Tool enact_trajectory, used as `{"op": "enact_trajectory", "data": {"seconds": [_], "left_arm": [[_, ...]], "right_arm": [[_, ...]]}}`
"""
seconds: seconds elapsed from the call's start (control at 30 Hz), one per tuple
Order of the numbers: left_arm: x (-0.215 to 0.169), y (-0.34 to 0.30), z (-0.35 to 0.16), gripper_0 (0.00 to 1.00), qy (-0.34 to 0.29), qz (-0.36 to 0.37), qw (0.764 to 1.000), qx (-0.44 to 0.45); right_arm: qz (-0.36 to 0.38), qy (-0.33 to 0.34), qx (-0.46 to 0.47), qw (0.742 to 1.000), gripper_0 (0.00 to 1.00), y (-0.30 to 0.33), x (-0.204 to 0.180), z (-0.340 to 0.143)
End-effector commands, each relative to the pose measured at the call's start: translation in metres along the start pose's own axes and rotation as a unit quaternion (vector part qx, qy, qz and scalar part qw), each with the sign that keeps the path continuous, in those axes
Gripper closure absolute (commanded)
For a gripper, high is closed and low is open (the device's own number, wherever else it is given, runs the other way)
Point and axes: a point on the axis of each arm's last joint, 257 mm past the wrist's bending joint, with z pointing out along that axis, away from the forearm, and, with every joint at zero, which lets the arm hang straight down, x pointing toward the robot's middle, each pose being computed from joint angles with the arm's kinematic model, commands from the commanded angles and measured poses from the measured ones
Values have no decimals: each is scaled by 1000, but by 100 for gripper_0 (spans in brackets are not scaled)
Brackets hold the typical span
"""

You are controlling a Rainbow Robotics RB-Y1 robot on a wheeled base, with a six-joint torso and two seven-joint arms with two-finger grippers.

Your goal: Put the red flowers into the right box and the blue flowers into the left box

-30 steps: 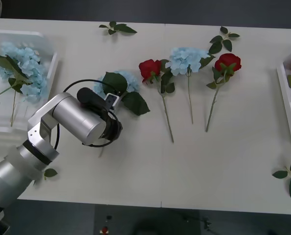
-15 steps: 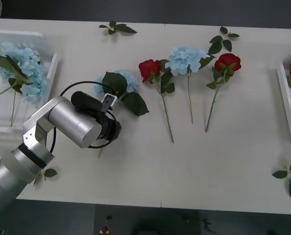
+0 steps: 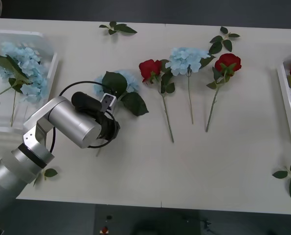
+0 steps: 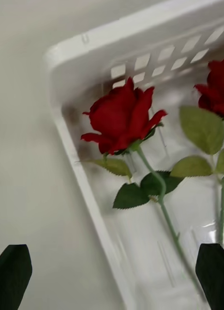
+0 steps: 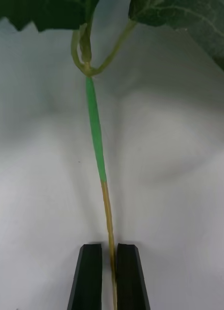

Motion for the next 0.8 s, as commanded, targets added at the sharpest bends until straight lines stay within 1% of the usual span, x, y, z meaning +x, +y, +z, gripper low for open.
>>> {"op": "enact_trajectory", "data": {"seconds": [0.03,0.3,0.47,0.67,0.7,0.73,0.77,0.8], "left_arm": [[20,-1,6,100,17,23,1000,-4],[39,13,-8,100,13,41,999,-5],[59,20,-21,100,14,53,999,-3],[78,24,-34,100,1,61,998,5],[77,24,-35,96,-4,61,998,7],[78,24,-35,76,-5,61,998,8],[76,21,-36,38,-8,61,998,12],[73,20,-37,21,-12,61,998,14]], "right_arm": [[19,-8,-39,999,0,15,-20,-30],[49,32,-83,995,0,70,7,-9],[51,37,-75,995,0,104,20,5],[81,48,-76,993,0,155,41,24],[90,51,-79,991,0,168,46,28],[95,52,-79,991,0,174,49,31],[104,52,-80,990,0,183,51,34],[110,53,-83,989,0,191,53,36]]}}
